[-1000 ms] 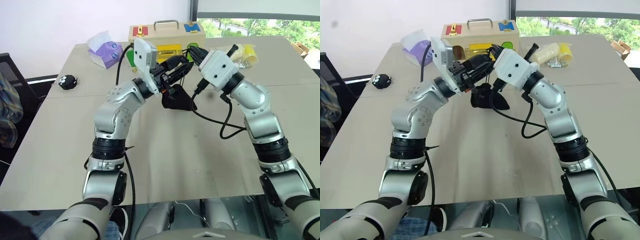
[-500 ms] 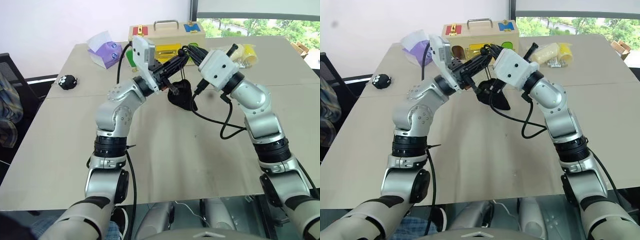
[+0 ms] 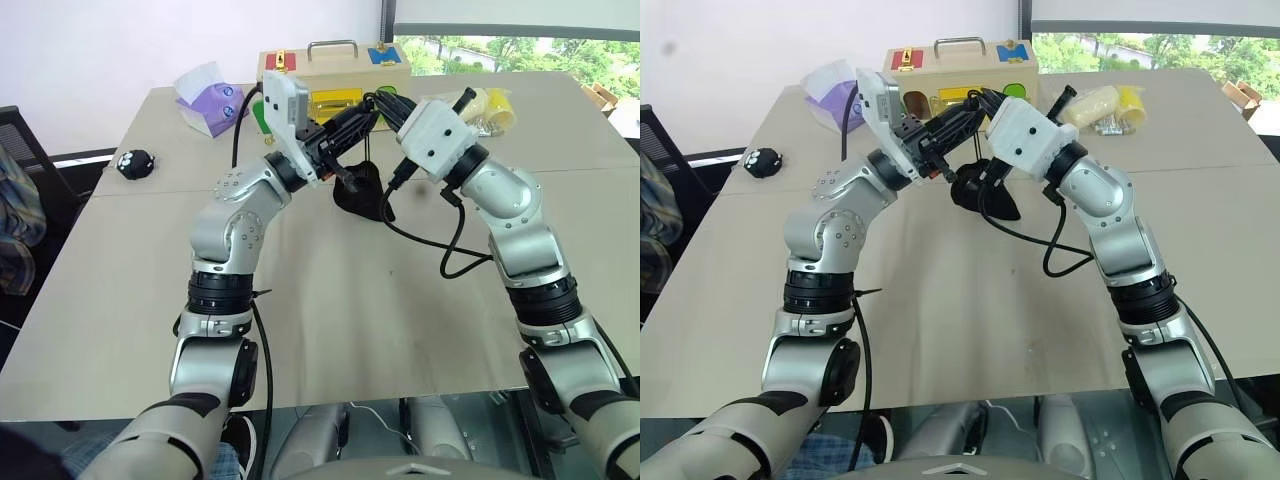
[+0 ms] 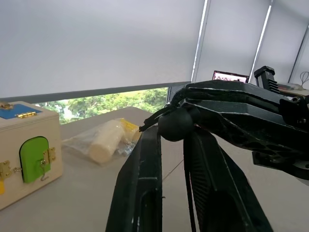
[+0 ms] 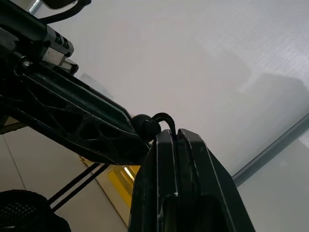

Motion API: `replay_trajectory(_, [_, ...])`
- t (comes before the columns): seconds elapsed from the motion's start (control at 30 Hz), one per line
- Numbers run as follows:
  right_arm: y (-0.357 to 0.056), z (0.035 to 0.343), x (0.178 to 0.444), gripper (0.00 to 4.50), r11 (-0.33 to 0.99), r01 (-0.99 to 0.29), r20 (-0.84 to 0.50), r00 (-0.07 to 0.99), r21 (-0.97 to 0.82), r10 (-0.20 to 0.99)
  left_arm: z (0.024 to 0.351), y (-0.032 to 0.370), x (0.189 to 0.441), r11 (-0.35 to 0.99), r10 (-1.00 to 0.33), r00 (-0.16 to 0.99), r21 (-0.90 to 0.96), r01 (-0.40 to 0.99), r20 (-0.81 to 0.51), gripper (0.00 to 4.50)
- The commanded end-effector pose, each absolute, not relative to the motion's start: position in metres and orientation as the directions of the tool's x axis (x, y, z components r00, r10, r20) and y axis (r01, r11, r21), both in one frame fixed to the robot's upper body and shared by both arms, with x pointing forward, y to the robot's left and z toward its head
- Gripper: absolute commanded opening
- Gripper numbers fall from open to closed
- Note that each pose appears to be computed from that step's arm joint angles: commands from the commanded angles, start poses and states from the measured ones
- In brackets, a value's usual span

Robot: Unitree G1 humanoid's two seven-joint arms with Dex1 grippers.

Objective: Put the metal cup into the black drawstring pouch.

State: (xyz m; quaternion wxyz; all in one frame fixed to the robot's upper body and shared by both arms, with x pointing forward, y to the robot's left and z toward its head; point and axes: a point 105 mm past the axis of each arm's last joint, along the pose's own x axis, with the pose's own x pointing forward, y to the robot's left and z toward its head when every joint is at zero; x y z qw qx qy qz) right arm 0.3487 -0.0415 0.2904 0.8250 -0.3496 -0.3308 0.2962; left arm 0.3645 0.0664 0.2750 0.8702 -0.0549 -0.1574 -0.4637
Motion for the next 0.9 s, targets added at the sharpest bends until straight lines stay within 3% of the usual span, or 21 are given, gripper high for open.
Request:
replay_trajectory(0.03, [-0.0412,0.3035,0.3398,0.00,0.591,-0.223,0.385,0.575,-0.776,0.722,0.2882,0.0637,0.3574,0.550,-0.798,0.486,0.102,0.829,0.356,0.83])
replay_trajectory(0.47, [-0.0465,0.2982,0.3433,0.00,0.591,-0.218,0.376,0.593,-0.777,0.712,0.2861,0.0662,0.3558,0.537,-0.809,0.474,0.109,0.836,0.348,0.83])
replay_trajectory(0.5, [-0.0466,0.2982,0.3434,0.00,0.591,-0.218,0.376,0.593,-0.776,0.712,0.2858,0.0660,0.3550,0.534,-0.811,0.472,0.110,0.838,0.345,1.25])
replay_trajectory(0.57, [-0.0466,0.2982,0.3433,0.00,0.592,-0.217,0.376,0.593,-0.776,0.712,0.2857,0.0663,0.3554,0.545,-0.807,0.480,0.122,0.830,0.343,1.68])
replay_trajectory(0.67, [-0.0460,0.2981,0.3430,0.00,0.591,-0.218,0.377,0.592,-0.776,0.713,0.2868,0.0662,0.3568,0.556,-0.800,0.488,0.127,0.821,0.349,3.04])
replay_trajectory(0.9, [-0.0451,0.2985,0.3421,0.00,0.592,-0.218,0.379,0.590,-0.776,0.713,0.2832,0.0626,0.3537,0.537,-0.816,0.473,0.134,0.833,0.333,3.04])
